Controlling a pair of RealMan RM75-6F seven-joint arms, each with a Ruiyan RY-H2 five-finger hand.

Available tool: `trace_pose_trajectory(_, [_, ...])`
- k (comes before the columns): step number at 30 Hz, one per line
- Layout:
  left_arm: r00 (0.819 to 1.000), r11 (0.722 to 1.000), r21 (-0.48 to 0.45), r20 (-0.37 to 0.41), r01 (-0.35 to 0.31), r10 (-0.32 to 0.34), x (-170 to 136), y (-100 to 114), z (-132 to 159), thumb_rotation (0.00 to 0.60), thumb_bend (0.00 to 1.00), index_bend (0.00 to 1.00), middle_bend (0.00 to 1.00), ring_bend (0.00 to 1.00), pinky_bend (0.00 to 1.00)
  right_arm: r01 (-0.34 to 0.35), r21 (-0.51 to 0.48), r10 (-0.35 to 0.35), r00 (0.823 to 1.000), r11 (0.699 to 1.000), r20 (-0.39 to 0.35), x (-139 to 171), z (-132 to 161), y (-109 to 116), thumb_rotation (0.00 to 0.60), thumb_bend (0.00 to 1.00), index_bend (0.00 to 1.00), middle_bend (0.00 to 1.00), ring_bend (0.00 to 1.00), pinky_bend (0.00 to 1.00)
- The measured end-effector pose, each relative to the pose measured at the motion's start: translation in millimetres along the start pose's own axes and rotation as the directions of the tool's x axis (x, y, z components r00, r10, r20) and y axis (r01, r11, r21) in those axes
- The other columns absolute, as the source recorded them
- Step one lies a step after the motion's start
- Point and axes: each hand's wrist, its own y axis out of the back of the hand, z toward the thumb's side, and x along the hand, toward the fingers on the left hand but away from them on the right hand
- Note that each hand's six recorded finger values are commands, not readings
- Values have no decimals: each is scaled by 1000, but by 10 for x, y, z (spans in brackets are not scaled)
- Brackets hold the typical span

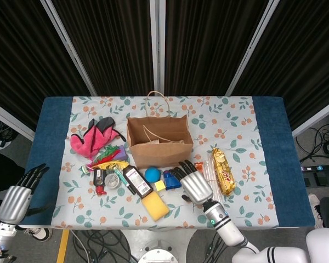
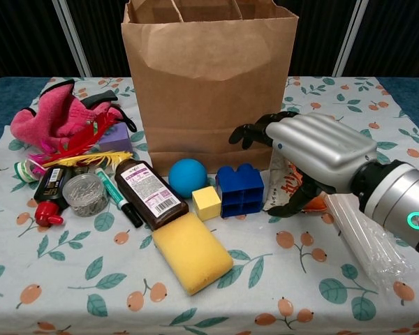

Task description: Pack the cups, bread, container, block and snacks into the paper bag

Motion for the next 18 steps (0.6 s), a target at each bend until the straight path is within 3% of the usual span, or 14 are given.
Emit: trace_pose_trajectory(18, [1000, 1000, 0, -18, -15, 15, 4, 45, -87, 600, 194, 136, 175, 135, 242, -16, 0, 16, 1000, 1000, 18, -198, 91, -280, 600, 77, 270, 286, 181, 193])
